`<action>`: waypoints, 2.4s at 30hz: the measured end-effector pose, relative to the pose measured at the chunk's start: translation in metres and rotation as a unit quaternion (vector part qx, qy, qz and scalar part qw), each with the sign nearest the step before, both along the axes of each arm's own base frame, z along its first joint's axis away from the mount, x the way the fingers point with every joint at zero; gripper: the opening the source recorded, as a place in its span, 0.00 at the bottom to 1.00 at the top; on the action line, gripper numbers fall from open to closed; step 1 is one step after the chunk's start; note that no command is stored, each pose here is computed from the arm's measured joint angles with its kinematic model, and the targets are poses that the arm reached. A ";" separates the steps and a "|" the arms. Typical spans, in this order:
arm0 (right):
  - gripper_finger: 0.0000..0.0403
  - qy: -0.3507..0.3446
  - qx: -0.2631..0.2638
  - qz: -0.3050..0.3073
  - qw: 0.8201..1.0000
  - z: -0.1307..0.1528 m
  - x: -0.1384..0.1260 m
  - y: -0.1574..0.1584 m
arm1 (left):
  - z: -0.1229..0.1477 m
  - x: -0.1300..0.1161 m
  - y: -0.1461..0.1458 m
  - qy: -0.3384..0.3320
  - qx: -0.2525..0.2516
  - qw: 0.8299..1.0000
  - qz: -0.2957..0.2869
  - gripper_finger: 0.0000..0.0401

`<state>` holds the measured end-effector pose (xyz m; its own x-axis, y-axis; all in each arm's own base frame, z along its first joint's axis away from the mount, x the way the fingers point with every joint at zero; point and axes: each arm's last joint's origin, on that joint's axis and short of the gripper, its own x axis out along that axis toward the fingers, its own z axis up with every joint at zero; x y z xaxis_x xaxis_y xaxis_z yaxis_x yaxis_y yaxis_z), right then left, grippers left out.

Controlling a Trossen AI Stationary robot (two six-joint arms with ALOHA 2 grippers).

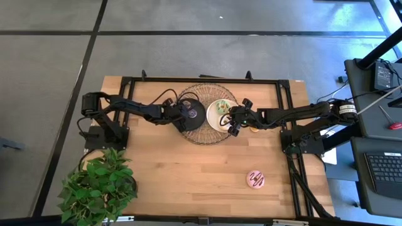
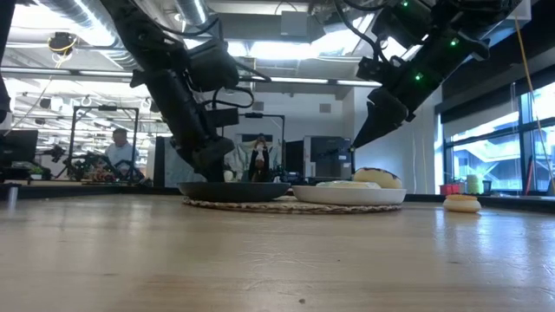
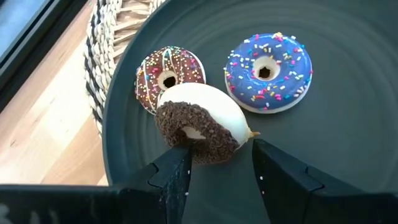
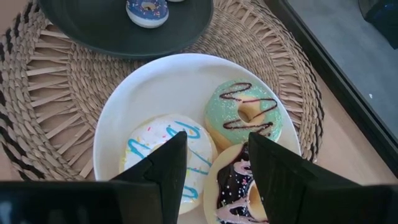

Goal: Pick & Place donuts
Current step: Put the small black donut on the black plate, then put the big purple donut on the white plate

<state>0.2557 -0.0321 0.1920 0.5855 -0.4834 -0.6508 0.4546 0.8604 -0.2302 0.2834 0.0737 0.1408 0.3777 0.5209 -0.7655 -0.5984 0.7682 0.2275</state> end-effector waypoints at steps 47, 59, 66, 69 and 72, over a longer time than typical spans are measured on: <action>0.43 0.000 0.000 0.000 1.000 0.000 0.000 0.000 | 0.021 0.008 0.028 -0.033 -0.008 0.997 0.071 0.41; 0.43 0.000 0.000 0.000 1.000 0.000 0.000 0.000 | 0.002 0.011 0.027 -0.007 -0.011 0.996 0.086 0.41; 0.43 0.001 0.000 0.001 1.000 0.000 0.000 0.000 | 0.022 0.009 0.026 -0.041 -0.002 0.996 0.078 0.40; 0.43 0.008 -0.001 0.001 1.000 -0.001 -0.001 0.000 | 0.034 0.006 0.025 -0.060 0.001 0.995 0.075 0.40; 0.43 0.044 0.015 -0.013 0.999 -0.001 -0.008 0.001 | 0.046 0.005 0.020 -0.076 0.004 0.996 0.051 0.40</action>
<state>0.2475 -0.0314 0.1906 0.5131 -0.4770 -0.7135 0.4565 0.8557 -0.2438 0.2883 0.0939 0.1870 0.4337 0.5681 -0.6994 -0.7007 0.7006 0.1346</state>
